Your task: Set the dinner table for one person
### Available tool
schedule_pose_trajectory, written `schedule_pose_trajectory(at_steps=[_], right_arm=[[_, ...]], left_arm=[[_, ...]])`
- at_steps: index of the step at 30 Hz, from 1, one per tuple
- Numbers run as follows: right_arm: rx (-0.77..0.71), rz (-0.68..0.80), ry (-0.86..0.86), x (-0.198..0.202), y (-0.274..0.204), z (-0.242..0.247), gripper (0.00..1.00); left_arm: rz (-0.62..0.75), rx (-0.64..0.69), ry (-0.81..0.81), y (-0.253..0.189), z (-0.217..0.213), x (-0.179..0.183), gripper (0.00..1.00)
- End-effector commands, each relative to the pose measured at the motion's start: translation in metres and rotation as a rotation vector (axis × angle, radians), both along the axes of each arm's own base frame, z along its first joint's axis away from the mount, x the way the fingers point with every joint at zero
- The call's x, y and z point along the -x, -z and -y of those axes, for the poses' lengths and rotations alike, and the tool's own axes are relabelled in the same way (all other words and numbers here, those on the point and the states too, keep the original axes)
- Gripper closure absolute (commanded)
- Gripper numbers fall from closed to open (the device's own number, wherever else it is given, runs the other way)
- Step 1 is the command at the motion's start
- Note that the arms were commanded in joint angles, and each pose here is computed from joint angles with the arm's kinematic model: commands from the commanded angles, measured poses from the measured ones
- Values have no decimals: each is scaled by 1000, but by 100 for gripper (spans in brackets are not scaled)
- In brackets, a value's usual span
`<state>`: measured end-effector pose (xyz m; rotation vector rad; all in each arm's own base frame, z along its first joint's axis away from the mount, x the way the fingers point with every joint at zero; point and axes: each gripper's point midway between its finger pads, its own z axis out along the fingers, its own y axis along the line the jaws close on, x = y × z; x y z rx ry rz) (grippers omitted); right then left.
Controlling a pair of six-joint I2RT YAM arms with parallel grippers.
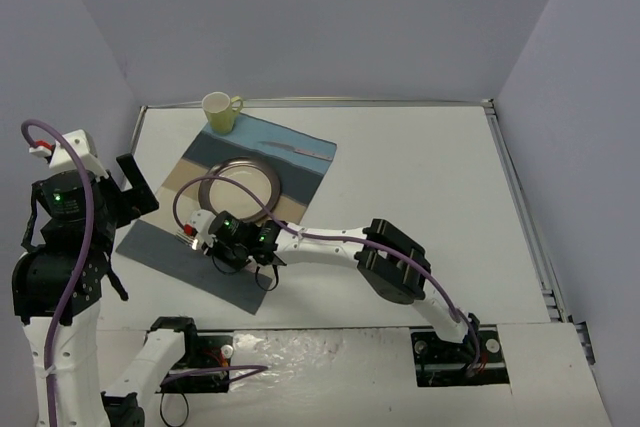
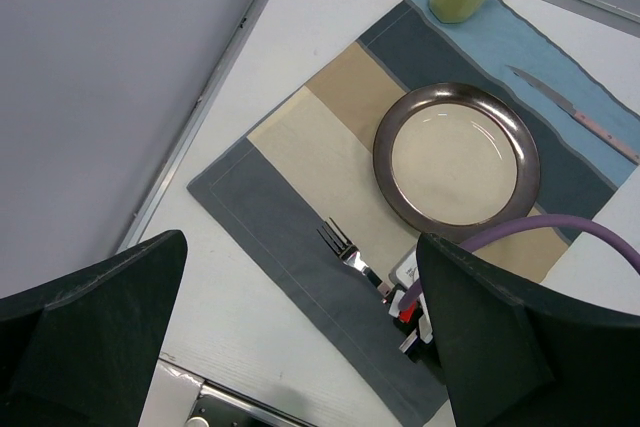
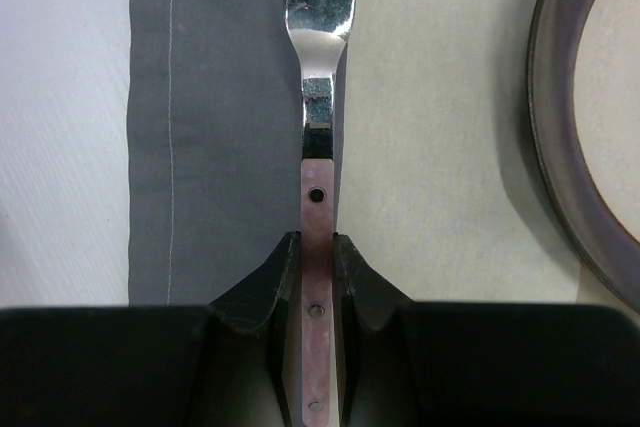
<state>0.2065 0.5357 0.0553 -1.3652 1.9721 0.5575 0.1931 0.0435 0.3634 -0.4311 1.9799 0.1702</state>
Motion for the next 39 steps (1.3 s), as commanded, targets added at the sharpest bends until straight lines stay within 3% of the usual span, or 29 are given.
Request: schedule_pose_trajectory(at_steps=[1, 19, 25, 27, 29, 33, 39], right_arm=[[-61, -2, -5, 2, -14, -16, 100], [39, -121, 89, 14, 31, 0, 97], [12, -93, 94, 11, 12, -1, 79], [-8, -73, 94, 9, -4, 0, 67], [-44, -37, 97, 5, -31, 2, 52], [-134, 65, 127, -3, -102, 19, 36], [-222, 218, 312, -31, -185, 94, 26]], left_arm=[[17, -23, -9, -5, -4, -6, 3], [20, -18, -2, -4, -2, -8, 3], [22, -18, -4, -4, -2, -8, 3], [23, -19, -3, -5, -2, -8, 3], [29, -17, 0, -7, -2, -7, 3], [39, -9, 21, -11, 2, -7, 3], [59, -2, 63, -15, 8, -4, 3]])
